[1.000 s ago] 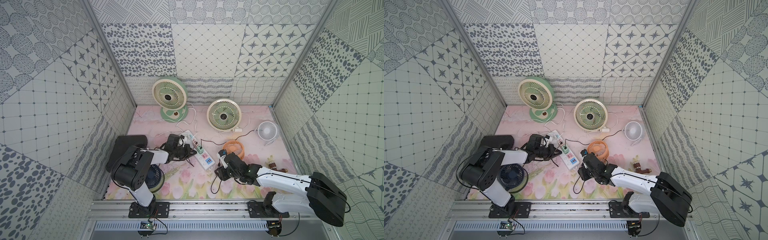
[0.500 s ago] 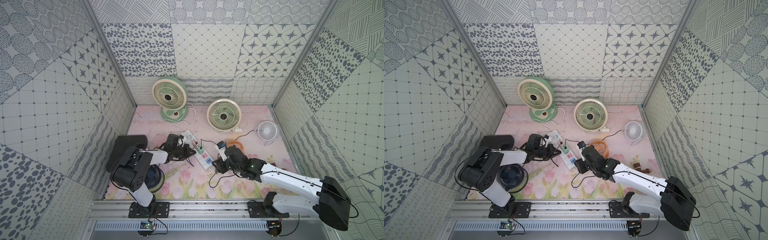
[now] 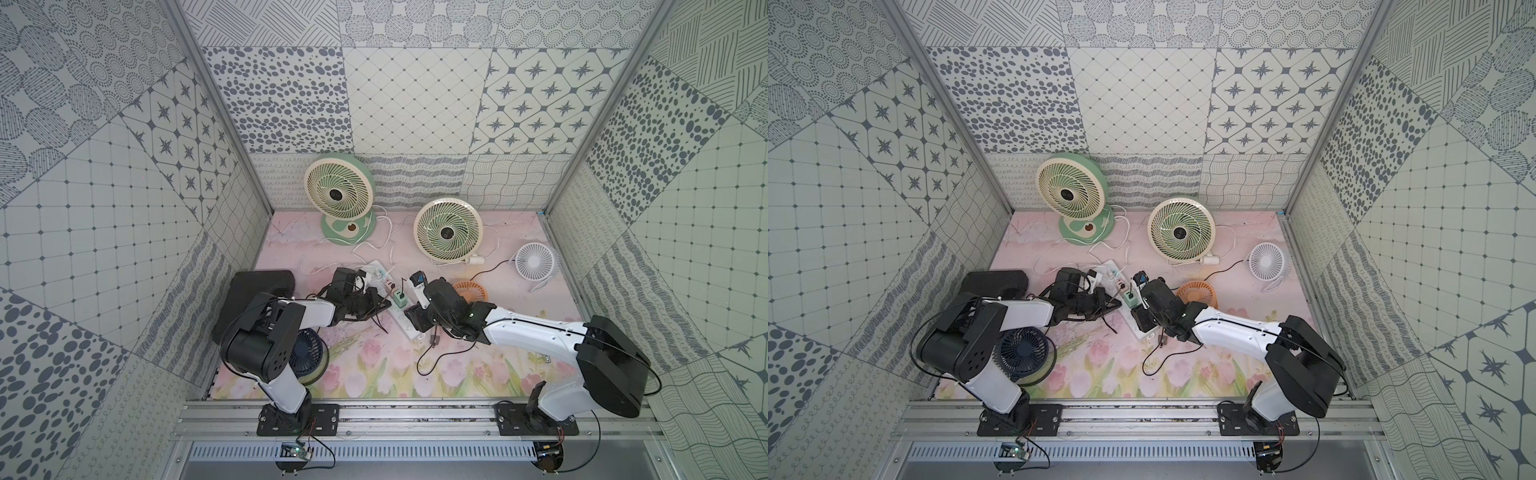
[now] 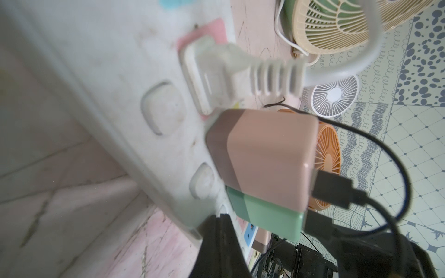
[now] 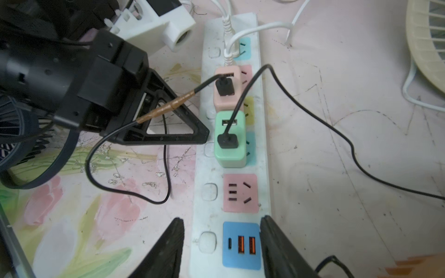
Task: Unplug the desk fan from the power strip
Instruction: Place the plug at the center of the board, then remove the plug from the socket, then place the plug at the center of the board, then remove the plug from the socket.
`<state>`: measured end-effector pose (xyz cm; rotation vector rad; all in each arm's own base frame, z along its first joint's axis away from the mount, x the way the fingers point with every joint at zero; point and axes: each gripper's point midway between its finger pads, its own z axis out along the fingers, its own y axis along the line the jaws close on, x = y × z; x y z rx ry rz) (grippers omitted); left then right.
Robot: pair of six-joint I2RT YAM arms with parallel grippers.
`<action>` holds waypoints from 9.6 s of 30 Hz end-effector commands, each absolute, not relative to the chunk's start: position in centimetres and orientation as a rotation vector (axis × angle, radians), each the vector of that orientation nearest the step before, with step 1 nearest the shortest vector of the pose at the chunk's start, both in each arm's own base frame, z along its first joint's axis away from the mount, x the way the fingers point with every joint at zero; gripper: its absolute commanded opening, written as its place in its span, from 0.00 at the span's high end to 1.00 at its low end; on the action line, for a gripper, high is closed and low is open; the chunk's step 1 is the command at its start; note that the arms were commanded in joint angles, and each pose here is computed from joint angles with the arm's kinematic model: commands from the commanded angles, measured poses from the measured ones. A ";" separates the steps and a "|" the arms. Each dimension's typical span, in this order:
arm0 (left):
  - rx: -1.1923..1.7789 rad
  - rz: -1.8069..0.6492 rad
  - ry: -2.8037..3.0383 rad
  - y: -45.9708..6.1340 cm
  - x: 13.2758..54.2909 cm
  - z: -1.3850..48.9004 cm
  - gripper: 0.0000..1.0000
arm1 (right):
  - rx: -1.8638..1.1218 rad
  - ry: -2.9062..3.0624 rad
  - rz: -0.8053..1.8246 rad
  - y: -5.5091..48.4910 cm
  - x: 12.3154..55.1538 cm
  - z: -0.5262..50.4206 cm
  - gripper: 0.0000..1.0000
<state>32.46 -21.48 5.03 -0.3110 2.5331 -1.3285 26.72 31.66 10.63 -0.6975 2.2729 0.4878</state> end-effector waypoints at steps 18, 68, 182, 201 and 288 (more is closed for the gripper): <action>-0.328 -1.339 2.546 -21.3 32.8 4.6 1.00 | -0.645 2.183 0.443 35.7 32.4 9.4 0.54; -0.400 -1.293 2.599 -20.5 32.6 2.8 1.00 | -0.677 2.166 0.296 37.0 31.6 9.4 0.84; -0.411 -1.280 2.592 -20.0 32.8 2.8 1.00 | -0.578 2.182 0.358 36.1 31.9 10.5 0.84; -0.400 -1.267 2.580 -19.8 32.9 3.2 1.00 | -0.468 2.138 0.435 32.2 33.7 15.0 0.84; -0.381 -1.250 2.534 -18.9 35.3 4.7 1.00 | -0.608 2.119 0.430 39.2 35.1 9.1 0.76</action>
